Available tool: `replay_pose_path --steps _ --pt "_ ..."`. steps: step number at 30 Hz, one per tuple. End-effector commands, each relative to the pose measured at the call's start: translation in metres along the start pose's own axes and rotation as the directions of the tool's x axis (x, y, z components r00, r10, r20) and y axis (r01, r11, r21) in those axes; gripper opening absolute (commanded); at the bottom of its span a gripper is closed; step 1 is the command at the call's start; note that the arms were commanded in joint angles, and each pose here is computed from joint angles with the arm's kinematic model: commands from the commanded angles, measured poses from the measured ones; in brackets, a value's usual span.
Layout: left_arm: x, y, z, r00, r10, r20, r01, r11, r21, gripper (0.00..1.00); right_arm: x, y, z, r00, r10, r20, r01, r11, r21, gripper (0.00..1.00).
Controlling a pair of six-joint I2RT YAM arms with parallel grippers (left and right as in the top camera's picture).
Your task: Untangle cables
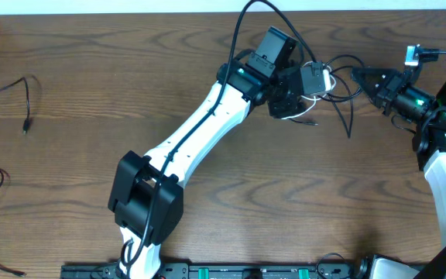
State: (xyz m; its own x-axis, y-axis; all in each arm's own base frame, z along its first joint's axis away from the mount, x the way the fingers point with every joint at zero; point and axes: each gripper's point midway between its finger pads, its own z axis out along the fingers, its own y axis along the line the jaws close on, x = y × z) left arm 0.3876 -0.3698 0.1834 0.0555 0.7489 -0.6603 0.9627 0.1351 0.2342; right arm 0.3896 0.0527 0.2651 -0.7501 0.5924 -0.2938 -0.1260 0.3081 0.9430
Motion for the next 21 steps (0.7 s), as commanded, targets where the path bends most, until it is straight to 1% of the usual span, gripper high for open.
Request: replay_pose_path --steps 1,5,7,8,11,12,13,14,21 --pt "-0.0041 0.0017 0.0061 1.0 0.016 0.027 -0.016 1.0 -0.001 0.68 0.0084 0.0148 -0.0008 0.999 -0.019 -0.045 0.017 0.999 -0.044 0.01" --pt "-0.0061 0.0067 0.0124 0.999 0.025 0.043 -0.024 1.0 -0.017 0.68 0.0102 0.016 -0.0009 0.998 -0.021 -0.056 0.018 0.999 -0.051 0.01" --pt "-0.007 0.0076 0.0125 0.999 0.026 0.047 -0.025 0.999 -0.02 0.62 0.0101 0.016 -0.0009 0.998 -0.025 -0.055 0.022 0.998 -0.052 0.01" --pt "-0.0071 0.0076 0.0125 0.999 0.026 0.047 -0.025 0.999 -0.02 0.56 0.0101 0.016 -0.0009 0.998 -0.028 -0.055 0.025 0.998 -0.052 0.01" --pt "-0.0068 0.0075 0.0125 0.999 0.026 0.046 -0.025 0.999 -0.02 0.28 0.0102 0.016 -0.0009 0.998 -0.029 -0.055 0.026 0.998 -0.052 0.01" --pt "-0.0068 0.0077 0.0124 0.999 0.026 0.046 -0.025 0.999 -0.021 0.21 0.0102 0.016 -0.0009 0.998 -0.029 -0.055 0.026 0.998 -0.052 0.01" --pt "-0.0068 0.0078 0.0124 0.999 0.026 0.047 -0.025 0.999 -0.021 0.11 0.0103 0.0161 -0.0009 0.998 -0.029 -0.056 0.026 0.998 -0.052 0.01" --pt "-0.0069 0.0076 0.0125 0.999 0.027 0.047 -0.026 0.999 -0.021 0.08 0.0103 0.0161 -0.0009 0.998 -0.029 -0.056 0.026 0.998 -0.052 0.01" --pt "-0.0057 0.0089 0.0122 0.999 0.025 0.043 -0.024 0.999 -0.024 0.08 0.0101 0.016 -0.001 0.998 -0.032 -0.055 0.029 0.998 -0.052 0.01"
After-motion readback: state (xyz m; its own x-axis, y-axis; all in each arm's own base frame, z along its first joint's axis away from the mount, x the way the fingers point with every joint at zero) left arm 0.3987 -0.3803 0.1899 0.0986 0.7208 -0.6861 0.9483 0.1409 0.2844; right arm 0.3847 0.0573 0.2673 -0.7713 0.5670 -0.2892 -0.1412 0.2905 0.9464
